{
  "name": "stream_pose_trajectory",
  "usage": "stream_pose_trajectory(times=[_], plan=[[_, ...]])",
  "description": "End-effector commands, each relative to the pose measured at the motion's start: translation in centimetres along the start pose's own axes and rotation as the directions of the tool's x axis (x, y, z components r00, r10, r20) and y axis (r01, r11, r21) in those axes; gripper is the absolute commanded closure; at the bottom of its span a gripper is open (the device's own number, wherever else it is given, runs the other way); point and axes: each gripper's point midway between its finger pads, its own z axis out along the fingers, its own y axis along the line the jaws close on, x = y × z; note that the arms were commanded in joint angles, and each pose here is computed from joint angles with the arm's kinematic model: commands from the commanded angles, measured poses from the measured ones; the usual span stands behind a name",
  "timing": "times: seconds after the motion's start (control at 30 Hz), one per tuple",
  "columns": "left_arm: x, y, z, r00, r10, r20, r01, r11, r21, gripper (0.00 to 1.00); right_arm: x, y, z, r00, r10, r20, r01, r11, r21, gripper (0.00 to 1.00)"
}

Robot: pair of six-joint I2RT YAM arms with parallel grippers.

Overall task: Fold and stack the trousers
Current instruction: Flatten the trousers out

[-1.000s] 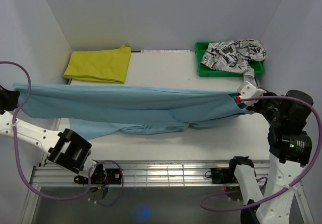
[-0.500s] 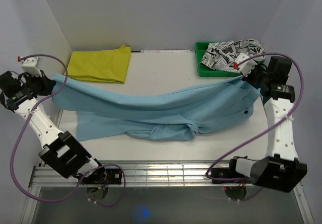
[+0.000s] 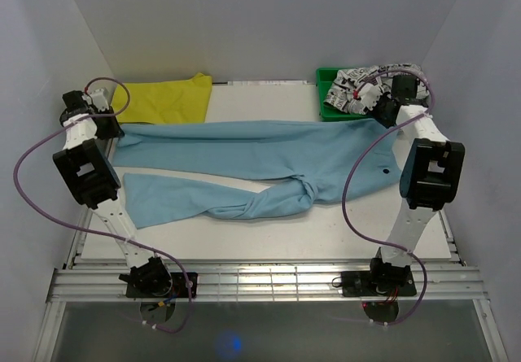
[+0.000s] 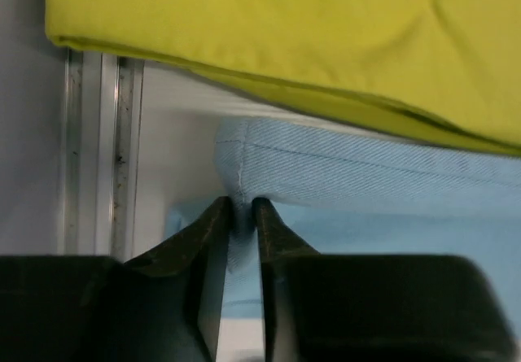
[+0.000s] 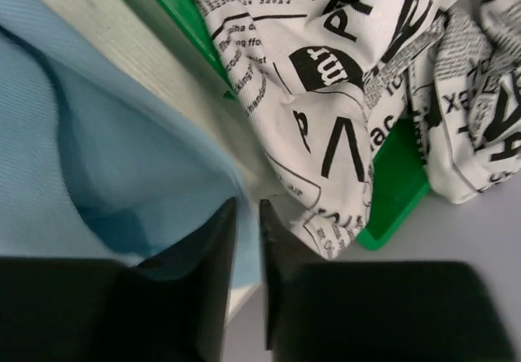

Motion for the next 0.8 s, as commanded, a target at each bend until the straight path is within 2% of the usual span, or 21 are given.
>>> stream_pose_trajectory(times=[0.0,0.03,0.07,0.1,0.13,0.17,0.2,0.23,0.27,0.3,0.33,0.4,0.43,0.47,0.53,0.57,0.63,0.7,0.77], plan=[[-3.1,2.6,-1.1,0.998,-0.054,0.034,0.057,0.991,-0.122,0.64,-1.1,-4.4,0.0,0.998,-0.006,-0.057,0.016,0.987,0.161,0.69],[-3.0,2.6,-1.0,0.997,-0.069,0.022,0.071,0.99,-0.12,0.57,-1.0,-4.9,-0.3,0.996,0.017,-0.082,-0.001,0.983,0.182,0.61],[-3.4,2.5,-1.3,0.997,-0.071,0.031,0.074,0.99,-0.118,0.5,-1.1,-4.8,-0.5,0.996,0.04,-0.082,-0.025,0.985,0.172,0.43],[-4.0,2.3,-1.8,0.998,-0.054,0.042,0.059,0.992,-0.112,0.3,-1.9,-5.7,-1.5,0.996,0.07,-0.063,-0.057,0.98,0.192,0.37],[-4.3,1.9,-2.3,0.998,-0.038,0.045,0.042,0.994,-0.1,0.27,-2.1,-6.0,-2.2,0.995,0.079,-0.065,-0.064,0.978,0.201,0.32],[-5.3,1.3,-4.0,0.998,-0.006,0.069,0.013,0.995,-0.099,0.17,-2.4,-5.9,-3.7,0.994,0.082,-0.067,-0.067,0.979,0.194,0.28],[-5.2,1.0,-4.8,0.998,0.021,0.063,-0.015,0.996,-0.089,0.15,-2.8,-6.2,-5.1,0.995,0.08,-0.059,-0.067,0.979,0.192,0.26],[-4.2,0.0,-5.7,0.995,0.096,0.018,-0.095,0.995,-0.04,0.13,-3.1,-5.7,-5.9,0.996,0.075,-0.041,-0.067,0.985,0.16,0.21],[-4.3,-1.0,-7.6,0.988,0.151,0.014,-0.151,0.988,-0.017,0.12,-3.6,-5.8,-8.3,0.997,0.069,-0.015,-0.066,0.985,0.157,0.1],[-3.6,-1.7,-8.7,0.979,0.202,-0.004,-0.202,0.979,0.018,0.13,-2.9,-4.2,-9.5,0.997,0.068,-0.04,-0.064,0.993,0.099,0.08],[-0.8,-2.8,-9.8,0.958,0.28,-0.062,-0.273,0.957,0.103,0.12,-2.6,-2.7,-10.1,0.999,0.026,-0.034,-0.025,0.999,0.037,0.07],[1.1,-4.4,-13.2,0.922,0.383,-0.06,-0.368,0.914,0.171,0.12,-1.5,-0.5,-13.1,0.999,-0.022,-0.048,0.02,0.999,-0.034,0.07],[3.8,-5.3,-14.4,0.903,0.415,-0.113,-0.382,0.895,0.232,0.12,0.5,3.7,-13.2,0.995,-0.029,-0.091,0.013,0.986,-0.166,0.07],[7.2,-5.7,-14.6,0.856,0.494,-0.15,-0.436,0.847,0.302,0.12,1.2,4.9,-14.9,0.991,-0.095,-0.092,0.076,0.978,-0.193,0.07],[10.2,-6.7,-17.2,0.811,0.56,-0.167,-0.481,0.802,0.353,0.13,3.3,9.3,-16.1,0.982,-0.141,-0.128,0.093,0.942,-0.322,0.07],[13.1,-7.0,-17.2,0.779,0.6,-0.179,-0.497,0.766,0.408,0.13,4.6,12.2,-16.7,0.977,-0.168,-0.132,0.106,0.917,-0.383,0.07],[15.0,-7.4,-18.4,0.748,0.64,-0.175,-0.533,0.736,0.418,0.14,5.3,14.9,-17.1,0.977,-0.18,-0.114,0.115,0.896,-0.43,0.07],[18.5,-8.3,-18.4,0.722,0.667,-0.185,-0.522,0.7,0.487,0.14,6.3,17.7,-17.1,0.979,-0.177,-0.101,0.114,0.885,-0.451,0.08],[21.2,-9.4,-18.8,0.715,0.672,-0.193,-0.498,0.683,0.534,0.15,6.8,19.5,-16.3,0.98,-0.178,-0.089,0.121,0.887,-0.447,0.08]])
